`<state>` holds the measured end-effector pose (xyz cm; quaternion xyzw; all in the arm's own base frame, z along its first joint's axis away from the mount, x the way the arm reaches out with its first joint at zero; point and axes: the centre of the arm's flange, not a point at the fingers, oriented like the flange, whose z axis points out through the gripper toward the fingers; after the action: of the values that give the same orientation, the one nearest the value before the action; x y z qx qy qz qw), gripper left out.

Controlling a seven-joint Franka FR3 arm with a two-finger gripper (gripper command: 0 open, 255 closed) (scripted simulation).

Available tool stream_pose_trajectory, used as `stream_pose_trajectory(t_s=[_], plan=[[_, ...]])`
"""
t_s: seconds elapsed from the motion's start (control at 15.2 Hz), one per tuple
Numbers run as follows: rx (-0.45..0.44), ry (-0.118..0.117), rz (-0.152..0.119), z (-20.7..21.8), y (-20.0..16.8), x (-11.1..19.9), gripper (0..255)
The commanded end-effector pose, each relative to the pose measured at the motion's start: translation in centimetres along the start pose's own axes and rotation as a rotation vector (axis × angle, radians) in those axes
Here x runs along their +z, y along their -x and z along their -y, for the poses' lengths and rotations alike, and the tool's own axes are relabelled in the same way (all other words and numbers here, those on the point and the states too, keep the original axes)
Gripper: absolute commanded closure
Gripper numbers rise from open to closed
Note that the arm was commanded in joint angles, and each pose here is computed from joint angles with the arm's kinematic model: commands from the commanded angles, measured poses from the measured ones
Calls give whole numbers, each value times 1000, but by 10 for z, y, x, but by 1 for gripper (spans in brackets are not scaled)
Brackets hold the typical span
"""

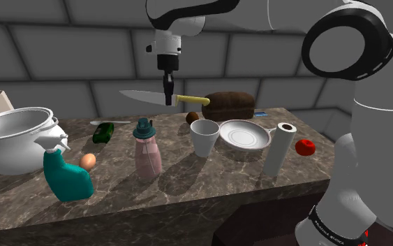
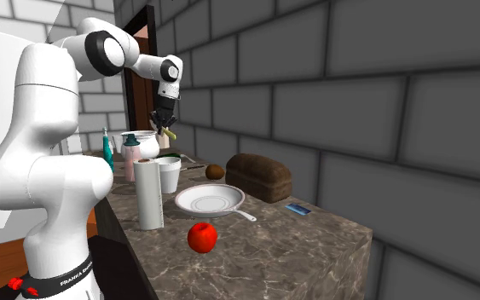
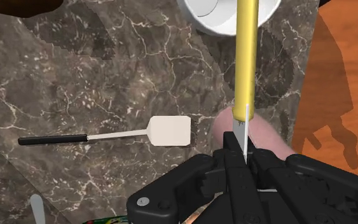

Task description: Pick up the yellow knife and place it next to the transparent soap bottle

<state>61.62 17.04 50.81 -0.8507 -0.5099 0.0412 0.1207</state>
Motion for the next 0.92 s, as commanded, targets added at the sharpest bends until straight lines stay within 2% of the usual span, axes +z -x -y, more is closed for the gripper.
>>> stream_pose_trajectory(t_s=[0.0,0.86], plan=[[0,0,0,-2,0,10,255],[0,0,0,-19,3,76,255]])
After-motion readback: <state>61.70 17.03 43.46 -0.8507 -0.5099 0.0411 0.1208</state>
